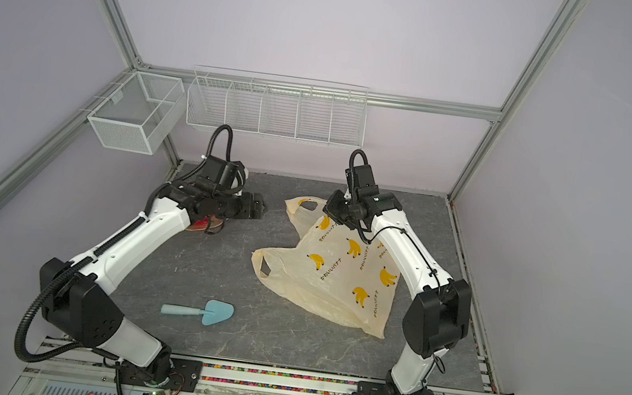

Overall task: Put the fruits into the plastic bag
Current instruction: 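Move the empty left gripper back above the fruit bowl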

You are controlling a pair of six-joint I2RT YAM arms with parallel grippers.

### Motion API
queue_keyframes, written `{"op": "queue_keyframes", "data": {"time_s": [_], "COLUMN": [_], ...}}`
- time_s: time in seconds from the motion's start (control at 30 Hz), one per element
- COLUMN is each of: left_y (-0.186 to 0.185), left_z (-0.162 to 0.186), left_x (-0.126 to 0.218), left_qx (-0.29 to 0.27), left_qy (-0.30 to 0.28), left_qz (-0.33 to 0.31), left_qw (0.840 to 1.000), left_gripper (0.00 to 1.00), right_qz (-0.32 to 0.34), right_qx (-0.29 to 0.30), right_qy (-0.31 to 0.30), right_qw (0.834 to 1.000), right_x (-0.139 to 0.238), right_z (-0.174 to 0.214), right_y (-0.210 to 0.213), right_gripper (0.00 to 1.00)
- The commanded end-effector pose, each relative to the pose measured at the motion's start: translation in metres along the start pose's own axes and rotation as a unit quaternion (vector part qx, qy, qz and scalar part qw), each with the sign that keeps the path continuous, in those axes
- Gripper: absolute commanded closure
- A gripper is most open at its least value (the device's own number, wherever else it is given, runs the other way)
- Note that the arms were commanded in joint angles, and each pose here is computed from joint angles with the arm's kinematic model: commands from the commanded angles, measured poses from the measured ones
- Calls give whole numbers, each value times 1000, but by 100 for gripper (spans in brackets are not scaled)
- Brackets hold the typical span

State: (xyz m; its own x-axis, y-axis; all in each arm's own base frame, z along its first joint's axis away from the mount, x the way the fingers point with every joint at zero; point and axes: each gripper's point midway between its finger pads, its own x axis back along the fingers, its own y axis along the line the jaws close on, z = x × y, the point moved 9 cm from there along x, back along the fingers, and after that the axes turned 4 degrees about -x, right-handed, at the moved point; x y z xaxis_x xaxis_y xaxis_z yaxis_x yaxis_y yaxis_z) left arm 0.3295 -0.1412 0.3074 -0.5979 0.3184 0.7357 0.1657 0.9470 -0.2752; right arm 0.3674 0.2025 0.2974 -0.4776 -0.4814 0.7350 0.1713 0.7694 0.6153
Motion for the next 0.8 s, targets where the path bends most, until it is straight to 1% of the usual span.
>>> {"op": "queue_keyframes", "data": {"time_s": [0.0, 0.07, 0.1, 0.17, 0.23, 0.37, 0.5, 0.67, 0.77], "left_y": [36, 50, 57, 71, 80, 94, 112, 118, 125], "left_z": [-4, -12, -17, -27, -38, -55, -66, -77, -79], "left_x": [5, 5, 2, -3, -10, -30, -55, -81, -100], "left_qx": [6, -9, -9, 7, 17, 43, 97, 129, 150], "left_qy": [21, 27, 34, 43, 50, 49, 58, 55, 64], "left_qz": [-81, -110, -126, -151, -157, -149, -125, -91, -75], "left_qw": [997, 994, 991, 988, 986, 987, 986, 986, 984], "left_gripper": [13, 10, 10, 10, 10, 11, 12, 13, 14], "right_qz": [-5, -6, -6, -7, -8, -6, -5, 0, 1], "right_qx": [8, 9, 9, 9, 10, 13, 12, 14, 13], "right_qy": [7, 8, 8, 9, 10, 11, 12, 10, 10], "right_qw": [1000, 1000, 1000, 1000, 1000, 1000, 1000, 1000, 1000], "right_x": [-5, -7, -8, -10, -11, -14, -16, -18, -19], "right_z": [0, 1, 1, 0, 0, 0, 0, -2, -3], "right_y": [4, 5, 5, 6, 8, 9, 9, 9, 9], "right_gripper": [94, 94, 94, 94, 94, 93, 94, 94, 94]}}
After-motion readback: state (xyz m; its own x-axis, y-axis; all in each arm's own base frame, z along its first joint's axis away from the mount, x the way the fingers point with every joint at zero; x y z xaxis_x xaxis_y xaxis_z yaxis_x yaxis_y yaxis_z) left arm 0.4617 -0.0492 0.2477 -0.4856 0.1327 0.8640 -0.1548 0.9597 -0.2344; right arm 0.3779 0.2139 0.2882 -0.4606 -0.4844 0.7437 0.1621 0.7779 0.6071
